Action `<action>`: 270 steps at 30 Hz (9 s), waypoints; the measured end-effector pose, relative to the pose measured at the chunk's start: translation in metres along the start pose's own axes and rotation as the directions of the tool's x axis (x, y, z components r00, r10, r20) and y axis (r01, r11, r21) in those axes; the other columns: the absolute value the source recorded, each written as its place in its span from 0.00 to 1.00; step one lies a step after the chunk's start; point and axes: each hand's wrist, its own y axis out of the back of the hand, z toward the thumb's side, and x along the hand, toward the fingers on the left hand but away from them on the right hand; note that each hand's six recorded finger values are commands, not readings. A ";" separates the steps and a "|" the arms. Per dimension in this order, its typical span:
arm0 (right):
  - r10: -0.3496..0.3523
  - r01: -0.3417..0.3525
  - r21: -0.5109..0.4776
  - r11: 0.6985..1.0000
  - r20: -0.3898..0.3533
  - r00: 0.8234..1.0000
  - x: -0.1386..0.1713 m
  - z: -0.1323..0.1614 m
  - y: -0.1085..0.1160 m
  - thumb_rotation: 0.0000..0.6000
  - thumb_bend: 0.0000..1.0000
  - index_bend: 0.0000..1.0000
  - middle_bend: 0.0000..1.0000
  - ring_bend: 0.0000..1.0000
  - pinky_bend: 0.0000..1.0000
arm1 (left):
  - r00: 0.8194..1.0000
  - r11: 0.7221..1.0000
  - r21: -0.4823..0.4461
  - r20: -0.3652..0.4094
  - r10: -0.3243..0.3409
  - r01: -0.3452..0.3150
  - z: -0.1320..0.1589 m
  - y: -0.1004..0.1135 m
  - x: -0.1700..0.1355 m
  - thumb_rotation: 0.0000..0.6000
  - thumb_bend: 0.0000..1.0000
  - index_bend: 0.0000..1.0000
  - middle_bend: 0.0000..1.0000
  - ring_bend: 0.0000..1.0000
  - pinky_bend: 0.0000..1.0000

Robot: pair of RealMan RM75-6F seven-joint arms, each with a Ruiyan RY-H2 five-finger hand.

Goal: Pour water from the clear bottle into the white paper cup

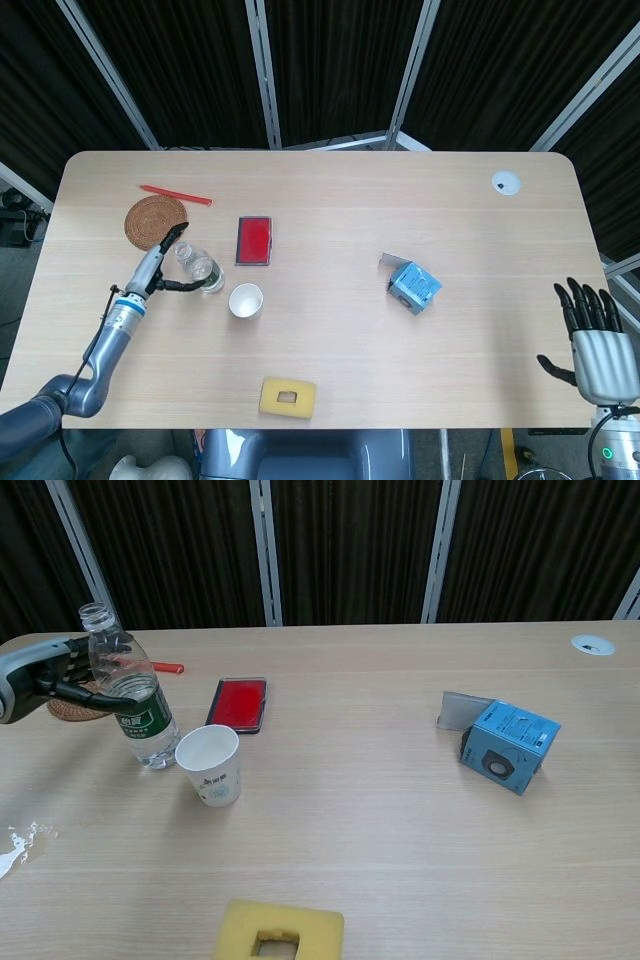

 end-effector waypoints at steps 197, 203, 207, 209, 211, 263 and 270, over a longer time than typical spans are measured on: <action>0.048 -0.041 -0.113 0.993 0.056 0.997 -0.010 -0.021 0.003 1.00 0.00 0.00 0.00 0.00 0.00 | 0.992 0.416 0.903 -0.077 -0.098 0.111 0.066 -0.021 0.019 1.00 0.66 0.62 0.46 0.32 0.40; 0.051 -0.045 -0.109 0.993 0.054 0.997 -0.010 -0.020 0.002 1.00 0.00 0.00 0.00 0.00 0.00 | 0.994 0.639 0.762 -0.068 -0.086 0.107 0.074 -0.007 0.021 1.00 0.65 0.62 0.46 0.32 0.40; 0.056 -0.050 -0.104 0.993 0.052 0.997 -0.010 -0.019 0.000 1.00 0.00 0.00 0.00 0.00 0.00 | 0.996 0.799 0.595 -0.052 -0.066 0.084 0.077 0.002 0.022 1.00 0.65 0.62 0.46 0.32 0.40; 0.057 -0.052 -0.103 0.993 0.052 0.997 -0.010 -0.018 -0.001 1.00 0.00 0.00 0.00 0.00 0.00 | 0.997 0.862 0.501 -0.045 -0.062 0.076 0.077 0.004 0.023 1.00 0.64 0.62 0.46 0.32 0.40; 0.058 -0.053 -0.102 0.993 0.053 0.997 -0.010 -0.018 -0.001 1.00 0.00 0.00 0.00 0.00 0.00 | 0.998 0.919 0.388 -0.034 -0.060 0.069 0.076 0.005 0.024 1.00 0.63 0.62 0.46 0.32 0.40; 0.074 -0.067 -0.100 0.993 0.070 0.995 -0.014 -0.023 -0.006 1.00 0.00 0.00 0.00 0.00 0.00 | 0.998 0.992 -0.116 0.013 -0.054 0.056 0.015 -0.041 0.038 1.00 0.08 0.02 0.00 0.00 0.03; 0.072 -0.065 -0.112 0.992 0.061 0.996 -0.013 -0.023 -0.003 1.00 0.00 0.00 0.00 0.00 0.00 | 0.999 0.995 -0.094 0.032 -0.039 0.042 0.012 -0.031 0.029 1.00 0.08 0.00 0.00 0.00 0.00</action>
